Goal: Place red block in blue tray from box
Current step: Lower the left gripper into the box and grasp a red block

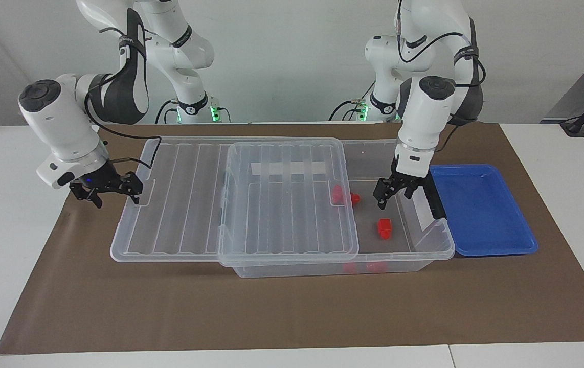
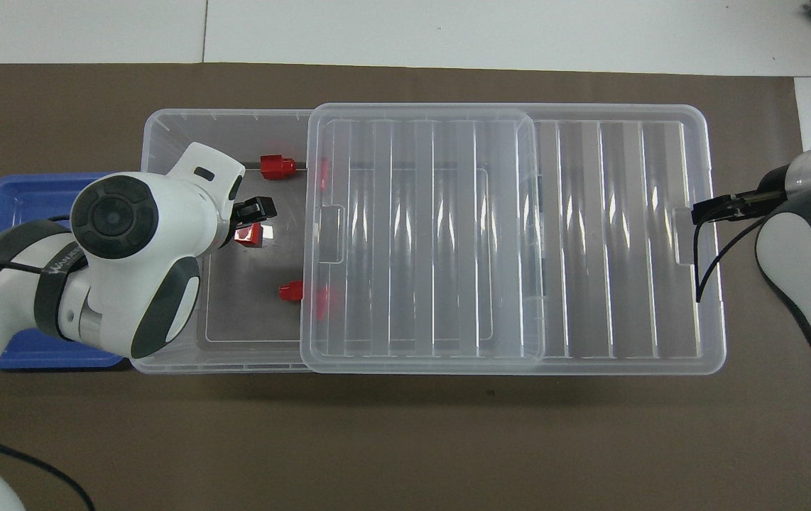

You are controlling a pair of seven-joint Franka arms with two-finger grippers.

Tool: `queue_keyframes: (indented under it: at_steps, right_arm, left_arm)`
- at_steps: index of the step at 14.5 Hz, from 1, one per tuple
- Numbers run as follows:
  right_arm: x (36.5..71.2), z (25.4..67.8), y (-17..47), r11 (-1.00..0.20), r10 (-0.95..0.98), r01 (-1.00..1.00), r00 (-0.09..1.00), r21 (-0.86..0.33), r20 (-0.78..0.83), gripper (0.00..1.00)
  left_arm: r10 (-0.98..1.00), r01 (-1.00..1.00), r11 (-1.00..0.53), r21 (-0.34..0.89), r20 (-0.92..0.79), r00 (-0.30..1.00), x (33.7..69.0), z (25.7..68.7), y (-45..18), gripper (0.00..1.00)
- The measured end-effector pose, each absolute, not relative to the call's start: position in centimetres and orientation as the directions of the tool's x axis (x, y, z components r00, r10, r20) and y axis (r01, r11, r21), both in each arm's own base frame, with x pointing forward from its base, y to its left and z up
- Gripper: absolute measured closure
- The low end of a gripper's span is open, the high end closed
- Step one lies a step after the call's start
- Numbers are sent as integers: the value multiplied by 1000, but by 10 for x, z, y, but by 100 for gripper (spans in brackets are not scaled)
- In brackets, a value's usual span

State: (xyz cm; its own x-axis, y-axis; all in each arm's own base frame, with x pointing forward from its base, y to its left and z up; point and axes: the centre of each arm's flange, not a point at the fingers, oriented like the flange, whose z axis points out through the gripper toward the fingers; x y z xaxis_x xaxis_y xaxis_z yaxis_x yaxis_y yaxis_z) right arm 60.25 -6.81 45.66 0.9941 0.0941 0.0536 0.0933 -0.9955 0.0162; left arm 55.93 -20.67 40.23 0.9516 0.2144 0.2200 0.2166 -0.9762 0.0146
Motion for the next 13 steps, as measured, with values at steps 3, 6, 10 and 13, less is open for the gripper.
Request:
queue_keyframes:
  at_steps: [3, 6, 10, 13]
  right_arm:
    - [602, 457, -68, -996, 94, 93, 994, 16, 52, 0]
    - [599, 463, -65, -995, 96, 95, 995, 13, 40, 0]
    - [582, 508, -44, -999, 53, 53, 998, 8, 44, 0]
    - [563, 540, -33, -1000, -2, -2, 999, 4, 50, 0]
  left_arm:
    - [128, 134, -991, -11, 230, 965, 564, 369, -220, 0]
    - [41, 50, -998, -38, 219, 975, 569, 351, -214, 0]
    - [23, 33, -999, -40, 229, 973, 579, 337, -200, 0]
    - [19, 29, -999, -39, 235, 972, 584, 325, -194, 0]
